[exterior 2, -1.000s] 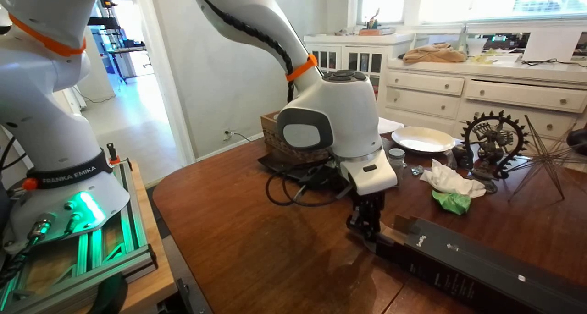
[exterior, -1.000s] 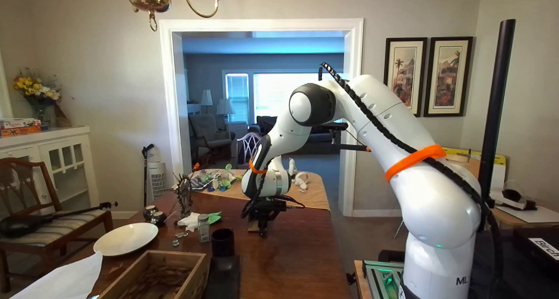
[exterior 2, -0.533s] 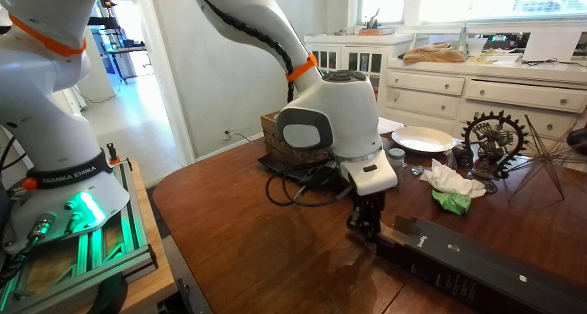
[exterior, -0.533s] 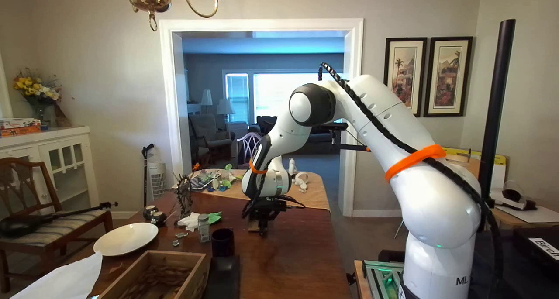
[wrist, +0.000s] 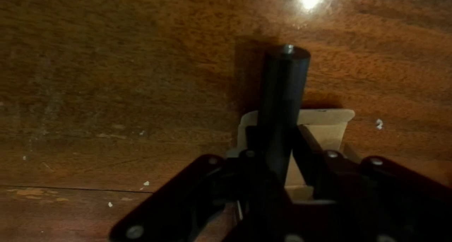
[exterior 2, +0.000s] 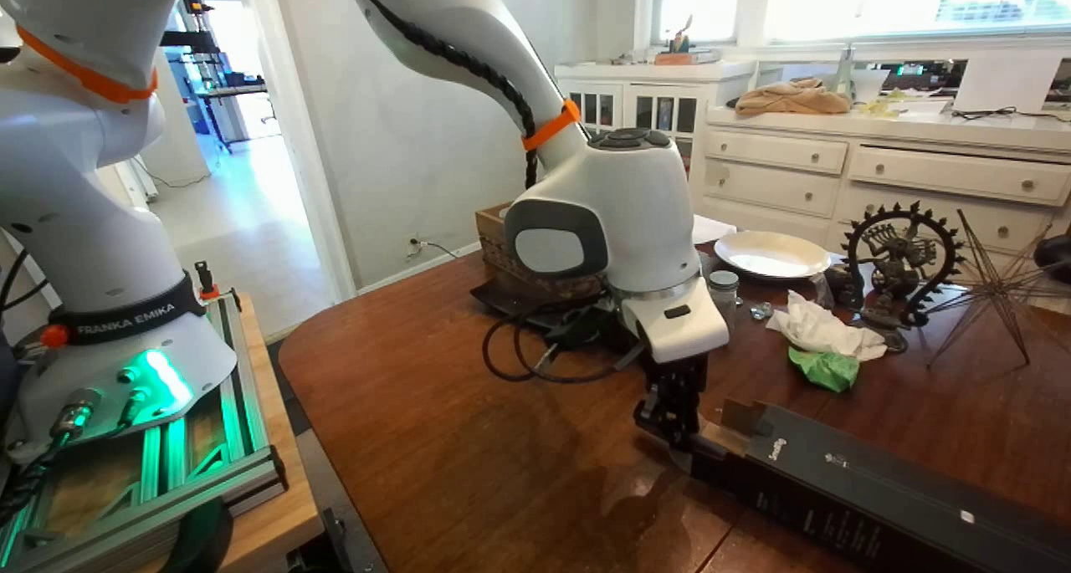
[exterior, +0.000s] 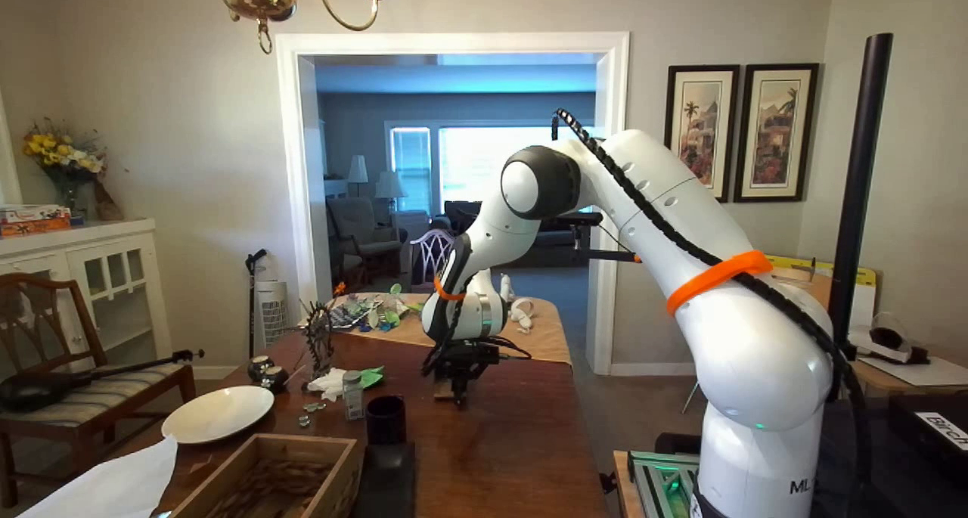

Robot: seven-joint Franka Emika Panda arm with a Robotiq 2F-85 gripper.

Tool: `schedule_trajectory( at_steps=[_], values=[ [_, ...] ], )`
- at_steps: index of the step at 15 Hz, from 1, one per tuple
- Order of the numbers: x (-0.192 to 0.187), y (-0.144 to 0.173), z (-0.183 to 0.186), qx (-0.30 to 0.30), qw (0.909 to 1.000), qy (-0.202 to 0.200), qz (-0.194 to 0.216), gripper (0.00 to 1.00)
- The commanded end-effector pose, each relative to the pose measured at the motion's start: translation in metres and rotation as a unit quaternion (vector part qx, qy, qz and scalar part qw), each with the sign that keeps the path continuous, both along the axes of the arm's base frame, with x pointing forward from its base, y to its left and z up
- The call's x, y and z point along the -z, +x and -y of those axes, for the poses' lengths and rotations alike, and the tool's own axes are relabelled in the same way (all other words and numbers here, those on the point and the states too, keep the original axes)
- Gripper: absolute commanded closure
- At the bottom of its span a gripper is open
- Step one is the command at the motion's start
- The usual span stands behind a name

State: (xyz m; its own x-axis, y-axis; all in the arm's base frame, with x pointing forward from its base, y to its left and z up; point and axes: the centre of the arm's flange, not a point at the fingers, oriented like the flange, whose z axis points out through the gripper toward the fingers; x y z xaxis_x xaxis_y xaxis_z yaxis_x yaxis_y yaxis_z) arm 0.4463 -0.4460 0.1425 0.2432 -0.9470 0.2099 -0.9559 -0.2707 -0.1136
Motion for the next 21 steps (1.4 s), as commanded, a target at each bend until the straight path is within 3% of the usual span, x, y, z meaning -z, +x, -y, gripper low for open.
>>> schedule_trajectory(
  at_steps=[1, 14, 15, 21],
  values=[
    [0.003, -0.005, -0.003, 0.014, 0.9999, 0.0, -0.004, 0.93],
    [-0.01, 0.005, -0.042, 0.027, 0.9992, 0.005, -0.028, 0.93],
    [-0.001, 0.01, -0.029, 0.019, 0.9996, 0.001, -0.022, 0.7],
    [-0.002, 0.01, -0.033, 0.022, 0.9995, 0.0, -0.024, 0.7]
  ],
)
